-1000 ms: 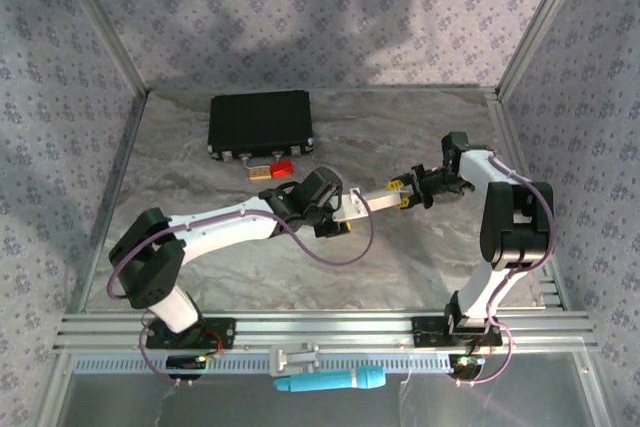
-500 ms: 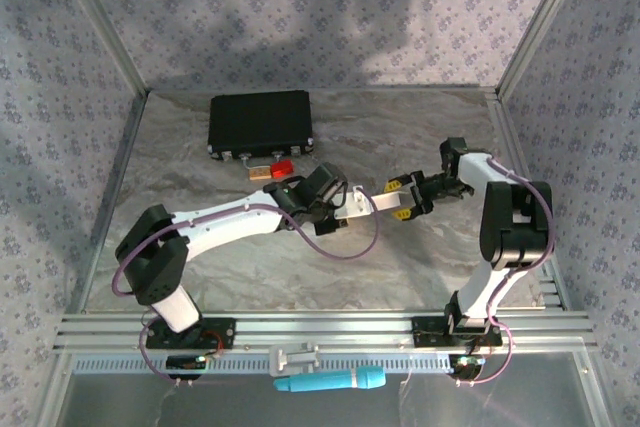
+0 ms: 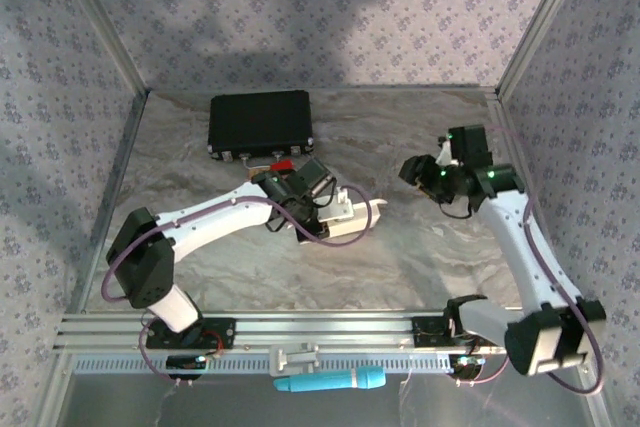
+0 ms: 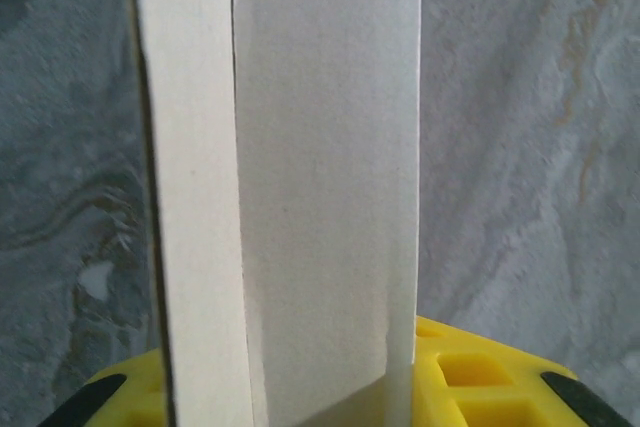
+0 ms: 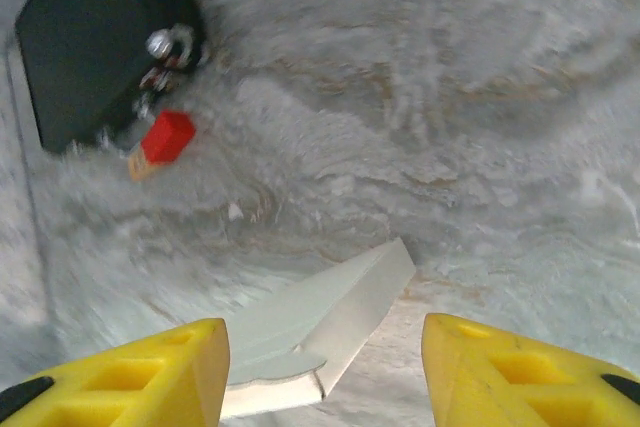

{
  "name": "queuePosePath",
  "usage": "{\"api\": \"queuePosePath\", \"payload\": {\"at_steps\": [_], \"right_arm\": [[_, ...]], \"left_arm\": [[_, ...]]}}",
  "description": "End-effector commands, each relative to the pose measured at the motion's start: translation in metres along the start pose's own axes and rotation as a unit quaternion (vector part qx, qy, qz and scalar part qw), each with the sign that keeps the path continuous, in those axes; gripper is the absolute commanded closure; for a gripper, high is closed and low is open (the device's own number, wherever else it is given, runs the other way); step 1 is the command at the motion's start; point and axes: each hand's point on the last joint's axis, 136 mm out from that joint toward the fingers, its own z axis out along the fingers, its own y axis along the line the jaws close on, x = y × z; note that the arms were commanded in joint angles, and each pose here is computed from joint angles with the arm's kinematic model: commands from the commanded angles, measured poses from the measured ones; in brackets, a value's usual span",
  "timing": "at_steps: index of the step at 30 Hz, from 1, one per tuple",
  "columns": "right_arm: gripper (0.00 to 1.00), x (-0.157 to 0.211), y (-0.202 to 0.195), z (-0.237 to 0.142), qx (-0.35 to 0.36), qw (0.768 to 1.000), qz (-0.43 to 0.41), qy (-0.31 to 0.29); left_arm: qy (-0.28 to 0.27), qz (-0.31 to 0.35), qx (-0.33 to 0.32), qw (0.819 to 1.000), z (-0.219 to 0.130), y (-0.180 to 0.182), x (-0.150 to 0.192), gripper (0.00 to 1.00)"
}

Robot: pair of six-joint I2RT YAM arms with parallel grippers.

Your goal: Fold the paper box

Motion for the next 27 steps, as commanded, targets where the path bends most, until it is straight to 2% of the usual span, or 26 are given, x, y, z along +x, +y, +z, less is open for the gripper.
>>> {"api": "queuePosePath", "payload": {"at_steps": [1,3,6,11,16,19,23,27], "right_arm": [[0.47,0.010,0.002,0.008,0.037,0.983,-0.179,-0.019],[0.49,0.028,0.017,0.013,0.015,0.966,-0.258,0.010],[0.49,0.049,0.027,0.019,0.001,0.942,-0.332,0.057],[0.45,0.071,0.023,0.031,0.030,0.904,-0.406,0.131],[0.41,0.062,0.038,0.040,0.010,0.889,-0.436,0.137],[0.41,0.059,0.035,0.050,0.028,0.881,-0.443,0.163],[0.41,0.063,0.038,0.058,0.008,0.869,-0.452,0.199],[0.47,0.059,0.042,0.063,-0.002,0.874,-0.438,0.208]], "left_arm": [[0.026,-0.019,0.034,0.999,-0.007,-0.009,0.020,0.68],[0.026,-0.022,0.036,0.999,-0.008,-0.004,0.021,0.68],[0.023,-0.026,0.039,0.999,-0.009,0.003,0.022,0.67],[0.028,-0.025,0.057,0.998,-0.005,0.005,0.024,0.67],[0.018,-0.024,0.061,0.998,-0.005,0.008,0.024,0.67],[0.019,-0.020,0.065,0.997,-0.004,0.009,0.025,0.67],[0.018,-0.016,0.068,0.997,-0.005,0.012,0.028,0.68],[0.013,-0.021,0.070,0.997,-0.006,0.018,0.027,0.68]]}}
